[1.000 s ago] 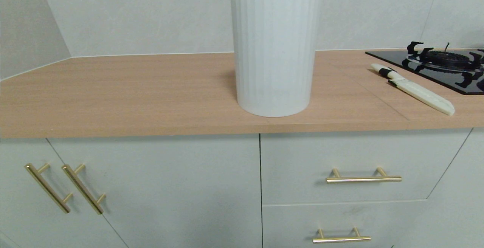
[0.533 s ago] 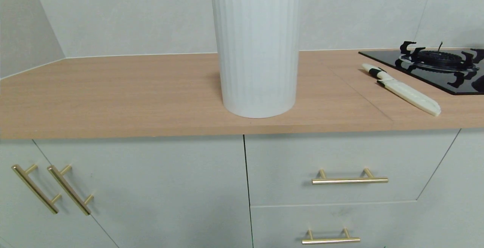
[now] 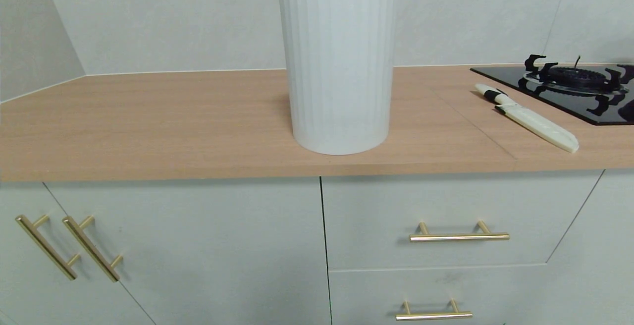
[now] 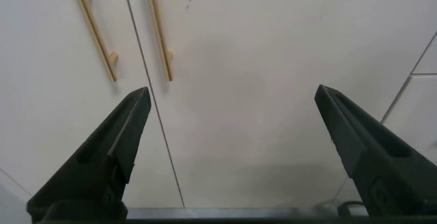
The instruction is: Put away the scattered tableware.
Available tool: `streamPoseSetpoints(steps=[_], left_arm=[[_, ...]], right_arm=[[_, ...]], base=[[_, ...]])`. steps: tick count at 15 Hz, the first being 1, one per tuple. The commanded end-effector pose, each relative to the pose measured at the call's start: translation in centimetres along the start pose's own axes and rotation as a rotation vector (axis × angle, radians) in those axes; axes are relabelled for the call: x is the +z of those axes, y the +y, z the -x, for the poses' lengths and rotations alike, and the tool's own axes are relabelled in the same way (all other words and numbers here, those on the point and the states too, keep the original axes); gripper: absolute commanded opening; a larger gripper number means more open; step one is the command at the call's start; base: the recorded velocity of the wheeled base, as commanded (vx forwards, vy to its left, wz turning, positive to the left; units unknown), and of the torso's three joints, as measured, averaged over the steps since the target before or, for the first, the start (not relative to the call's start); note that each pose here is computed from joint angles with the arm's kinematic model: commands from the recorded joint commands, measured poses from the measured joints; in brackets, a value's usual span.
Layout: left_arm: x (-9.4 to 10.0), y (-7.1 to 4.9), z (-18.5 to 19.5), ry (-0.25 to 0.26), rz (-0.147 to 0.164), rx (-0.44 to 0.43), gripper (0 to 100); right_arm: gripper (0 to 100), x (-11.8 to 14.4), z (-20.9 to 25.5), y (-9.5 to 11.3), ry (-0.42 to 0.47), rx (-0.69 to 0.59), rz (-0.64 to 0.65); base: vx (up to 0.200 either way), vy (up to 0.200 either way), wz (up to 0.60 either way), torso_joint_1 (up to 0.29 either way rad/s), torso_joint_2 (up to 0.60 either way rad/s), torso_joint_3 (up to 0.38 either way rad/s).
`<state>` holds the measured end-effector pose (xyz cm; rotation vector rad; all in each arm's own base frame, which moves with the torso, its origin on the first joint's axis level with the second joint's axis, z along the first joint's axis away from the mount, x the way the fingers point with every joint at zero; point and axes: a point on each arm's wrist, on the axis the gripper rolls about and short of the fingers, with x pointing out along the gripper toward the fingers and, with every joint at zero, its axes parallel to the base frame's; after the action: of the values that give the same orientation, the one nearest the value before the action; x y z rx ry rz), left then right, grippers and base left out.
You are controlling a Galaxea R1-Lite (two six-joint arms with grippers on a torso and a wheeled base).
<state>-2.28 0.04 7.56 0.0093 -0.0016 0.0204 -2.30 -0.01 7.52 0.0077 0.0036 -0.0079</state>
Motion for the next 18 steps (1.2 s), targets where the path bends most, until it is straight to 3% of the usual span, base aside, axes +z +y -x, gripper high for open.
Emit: streamPoseSetpoints(steps=[1, 6, 10, 18], left_arm=[[0.00, 0.00, 0.00, 0.000, 0.000, 0.001, 100], [0.00, 0.00, 0.00, 0.000, 0.000, 0.001, 100], [0.00, 0.00, 0.00, 0.000, 0.000, 0.001, 100], [0.00, 0.00, 0.00, 0.000, 0.000, 0.001, 100]], right_arm=[[100, 0.01, -0.01, 0.00, 0.001, 0.000, 0.000], [100, 0.01, -0.01, 0.00, 0.001, 0.002, 0.000], [100, 0.01, -0.01, 0.00, 0.001, 0.000, 0.000], [100, -0.03, -0.02, 0.00, 0.003, 0.000, 0.000]], base=[[0.000, 0.000, 0.00, 0.000, 0.00, 0.000], [0.000, 0.000, 0.00, 0.000, 0.00, 0.000], [0.000, 0.000, 0.00, 0.038, -0.21, -0.213], [0.000, 0.000, 0.00, 0.174, -0.48, -0.289]])
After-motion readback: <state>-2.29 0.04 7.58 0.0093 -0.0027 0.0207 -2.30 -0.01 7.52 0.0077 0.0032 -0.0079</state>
